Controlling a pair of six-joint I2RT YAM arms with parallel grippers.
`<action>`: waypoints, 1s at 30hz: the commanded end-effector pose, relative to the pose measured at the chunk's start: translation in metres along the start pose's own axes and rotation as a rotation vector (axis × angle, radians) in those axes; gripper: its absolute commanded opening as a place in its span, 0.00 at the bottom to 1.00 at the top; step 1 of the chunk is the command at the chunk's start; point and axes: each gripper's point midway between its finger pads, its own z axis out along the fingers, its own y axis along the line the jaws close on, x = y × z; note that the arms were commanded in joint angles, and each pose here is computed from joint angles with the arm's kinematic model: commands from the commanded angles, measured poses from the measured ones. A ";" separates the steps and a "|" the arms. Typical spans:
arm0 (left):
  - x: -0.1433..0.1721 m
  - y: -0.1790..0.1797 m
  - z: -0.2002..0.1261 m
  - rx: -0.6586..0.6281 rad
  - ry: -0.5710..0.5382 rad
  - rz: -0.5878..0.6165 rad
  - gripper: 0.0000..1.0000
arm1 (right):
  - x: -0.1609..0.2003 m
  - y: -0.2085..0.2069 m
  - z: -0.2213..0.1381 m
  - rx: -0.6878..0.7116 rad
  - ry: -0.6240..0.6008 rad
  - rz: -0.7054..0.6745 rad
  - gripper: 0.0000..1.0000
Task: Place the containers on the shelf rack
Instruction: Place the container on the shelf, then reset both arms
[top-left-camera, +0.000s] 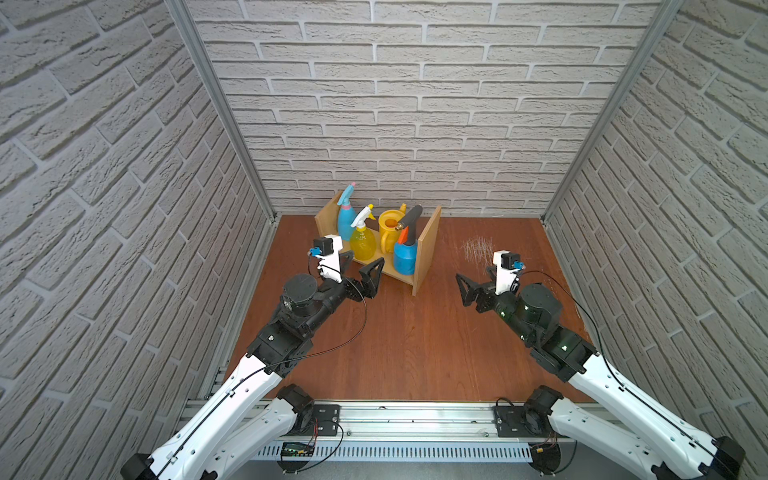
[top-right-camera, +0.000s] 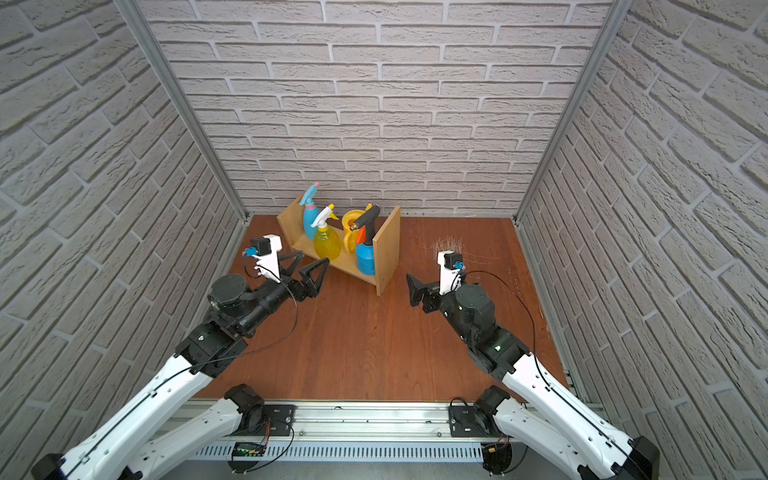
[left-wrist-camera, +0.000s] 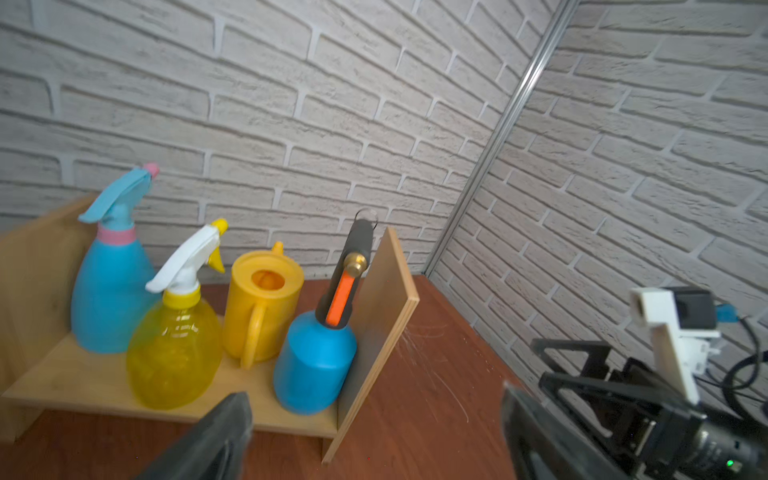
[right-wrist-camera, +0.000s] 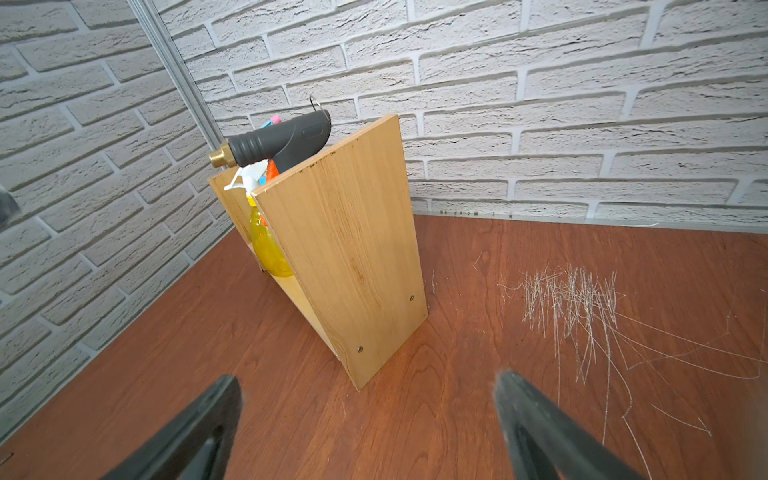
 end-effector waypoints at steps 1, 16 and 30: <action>0.007 0.019 -0.003 -0.088 -0.009 -0.053 0.98 | -0.027 -0.004 0.000 0.037 -0.085 0.097 0.99; 0.115 0.078 0.001 -0.270 0.236 0.033 0.98 | 0.025 -0.129 -0.006 0.486 -0.006 0.018 0.98; 0.098 0.104 -0.033 -0.414 0.157 0.178 0.98 | 0.106 -0.256 -0.004 0.635 0.005 0.010 0.98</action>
